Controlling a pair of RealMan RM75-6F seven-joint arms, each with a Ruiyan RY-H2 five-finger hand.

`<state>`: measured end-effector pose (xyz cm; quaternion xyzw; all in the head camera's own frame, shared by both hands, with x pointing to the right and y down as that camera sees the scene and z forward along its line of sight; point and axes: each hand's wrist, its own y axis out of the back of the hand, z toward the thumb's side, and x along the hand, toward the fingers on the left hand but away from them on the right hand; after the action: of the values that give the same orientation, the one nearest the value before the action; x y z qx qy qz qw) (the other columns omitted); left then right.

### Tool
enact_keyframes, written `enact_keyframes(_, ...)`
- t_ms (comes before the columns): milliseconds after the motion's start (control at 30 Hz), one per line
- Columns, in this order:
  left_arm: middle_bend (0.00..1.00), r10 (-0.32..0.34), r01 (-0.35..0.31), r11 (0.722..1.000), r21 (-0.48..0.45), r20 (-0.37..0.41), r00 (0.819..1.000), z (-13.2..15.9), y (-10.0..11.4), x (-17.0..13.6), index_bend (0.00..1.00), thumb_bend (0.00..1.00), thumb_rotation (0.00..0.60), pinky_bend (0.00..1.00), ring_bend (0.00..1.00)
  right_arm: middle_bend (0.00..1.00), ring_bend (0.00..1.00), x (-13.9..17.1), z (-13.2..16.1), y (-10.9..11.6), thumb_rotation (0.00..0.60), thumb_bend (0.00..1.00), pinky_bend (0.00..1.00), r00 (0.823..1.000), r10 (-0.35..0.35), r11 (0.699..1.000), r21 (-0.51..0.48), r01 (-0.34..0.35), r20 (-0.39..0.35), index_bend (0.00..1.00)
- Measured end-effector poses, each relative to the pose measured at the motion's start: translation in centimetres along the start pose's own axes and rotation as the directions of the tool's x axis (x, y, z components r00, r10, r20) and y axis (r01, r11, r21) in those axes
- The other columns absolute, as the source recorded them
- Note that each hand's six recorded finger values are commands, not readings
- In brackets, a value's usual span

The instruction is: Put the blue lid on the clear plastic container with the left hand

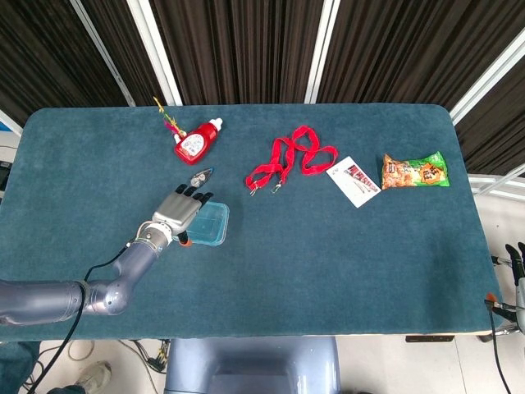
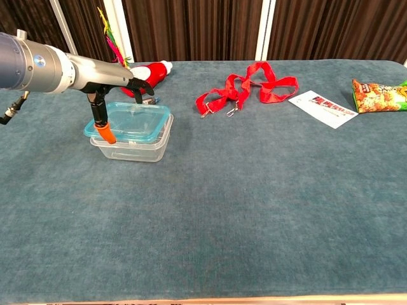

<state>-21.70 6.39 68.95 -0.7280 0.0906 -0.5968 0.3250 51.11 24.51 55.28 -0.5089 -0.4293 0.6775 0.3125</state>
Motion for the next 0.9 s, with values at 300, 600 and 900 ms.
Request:
enact_keyframes(300,0.24,0.001,-0.001,1.0,0.004,0.001,1.0,0.06,-0.09,0.01,0.0,0.24,0.6,0.0,0.0,0.05,0.04,0.04,-0.03,0.08,0.6,0.31,0.0,1.0,-0.001,1.0,-0.001,0.001,0.002,0.07)
enact_keyframes(600,0.24,-0.004,0.004,1.0,0.004,0.0,1.0,0.09,-0.38,0.16,0.0,0.24,0.6,0.0,0.0,0.05,0.04,0.03,-0.07,0.1,0.6,0.31,0.0,1.0,-0.002,1.0,-0.003,0.002,0.004,0.07)
enact_keyframes(900,0.24,-0.003,0.003,1.0,0.005,0.005,1.0,0.33,-0.44,0.28,0.0,0.24,0.6,0.0,0.0,0.05,0.04,0.03,-0.16,0.12,0.6,0.31,0.0,1.0,-0.001,1.0,-0.004,0.002,0.007,0.07)
